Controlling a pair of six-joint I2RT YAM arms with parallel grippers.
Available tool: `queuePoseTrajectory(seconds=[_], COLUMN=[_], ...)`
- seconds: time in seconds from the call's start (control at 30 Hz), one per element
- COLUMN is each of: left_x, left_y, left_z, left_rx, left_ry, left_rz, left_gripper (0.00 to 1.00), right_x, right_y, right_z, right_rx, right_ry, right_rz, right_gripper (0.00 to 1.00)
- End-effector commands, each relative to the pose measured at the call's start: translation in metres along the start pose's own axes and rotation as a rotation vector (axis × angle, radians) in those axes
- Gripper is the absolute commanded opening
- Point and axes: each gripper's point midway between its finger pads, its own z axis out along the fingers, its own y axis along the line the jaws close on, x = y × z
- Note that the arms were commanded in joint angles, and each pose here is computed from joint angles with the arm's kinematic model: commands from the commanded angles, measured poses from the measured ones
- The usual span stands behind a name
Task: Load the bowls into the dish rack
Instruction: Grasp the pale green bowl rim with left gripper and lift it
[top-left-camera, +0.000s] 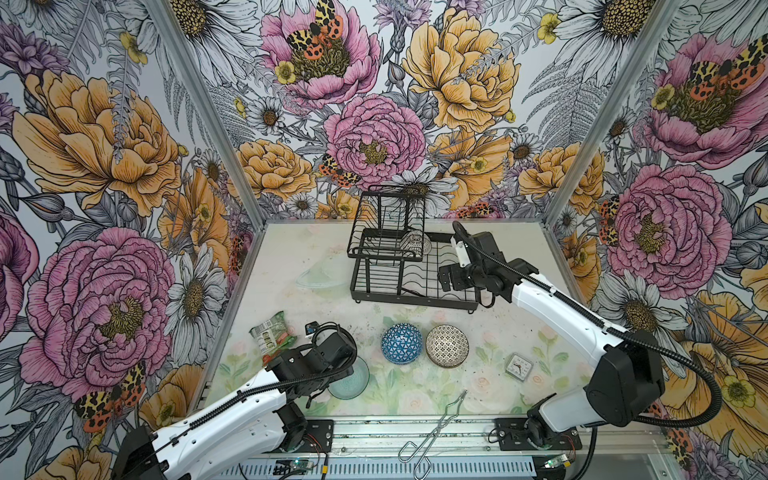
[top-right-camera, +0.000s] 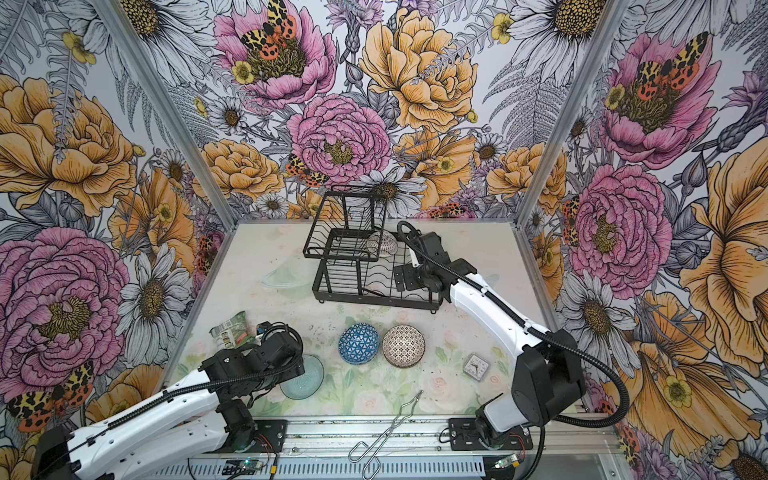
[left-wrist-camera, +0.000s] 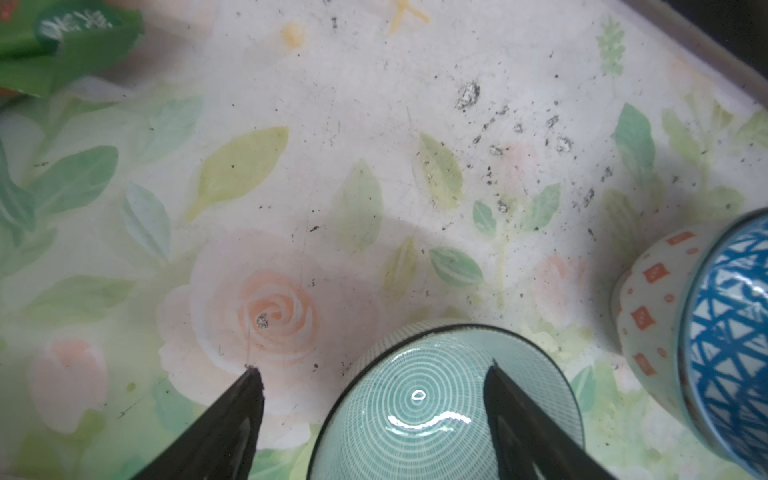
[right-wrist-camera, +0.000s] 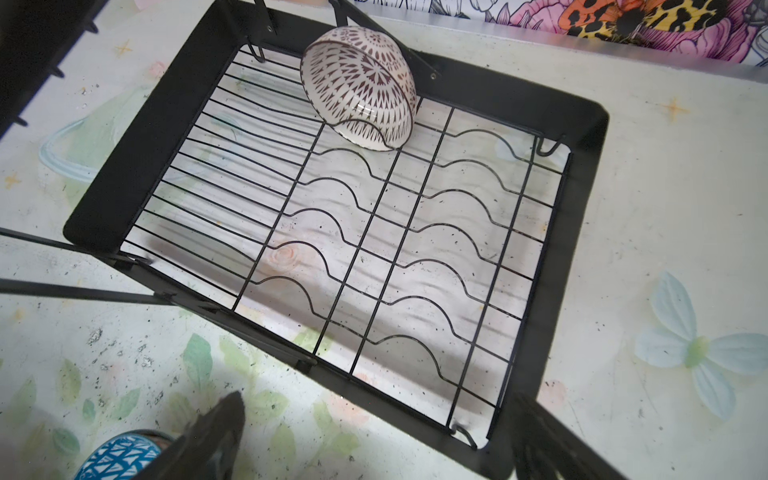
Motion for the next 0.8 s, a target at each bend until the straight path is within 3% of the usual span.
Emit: queuePoseTrajectory(seconds=[0.0, 0.27, 0.67, 0.77], left_x=[0.015, 0.020, 0.024, 0.021], left_y=[0.007, 0.008, -0.002, -0.003], left_z=[0.005, 0.008, 0.020, 0.018], left_rx=[-0.016, -0.022, -0.020, -0.018], left_ry=[0.043, 0.054, 0.075, 0.063], left_rz=[-0.020, -0.007, 0.032, 0.030], left_gripper=[0.76, 0.59, 0.22, 0.17], right_x=[-0.009, -0.006, -0.004, -0.003], right_y=[0.002, 0.002, 0.000, -0.001], right_z=[-0.001, 0.000, -0.003, -0.004], right_rx=[-0.017, -0.014, -0.007, -0.004], right_ry=[-0.017, -0.009, -0.013, -0.013], right_rz=[0.011, 0.014, 0.014, 0.014], right_gripper=[0.99, 1.00, 0.99, 1.00])
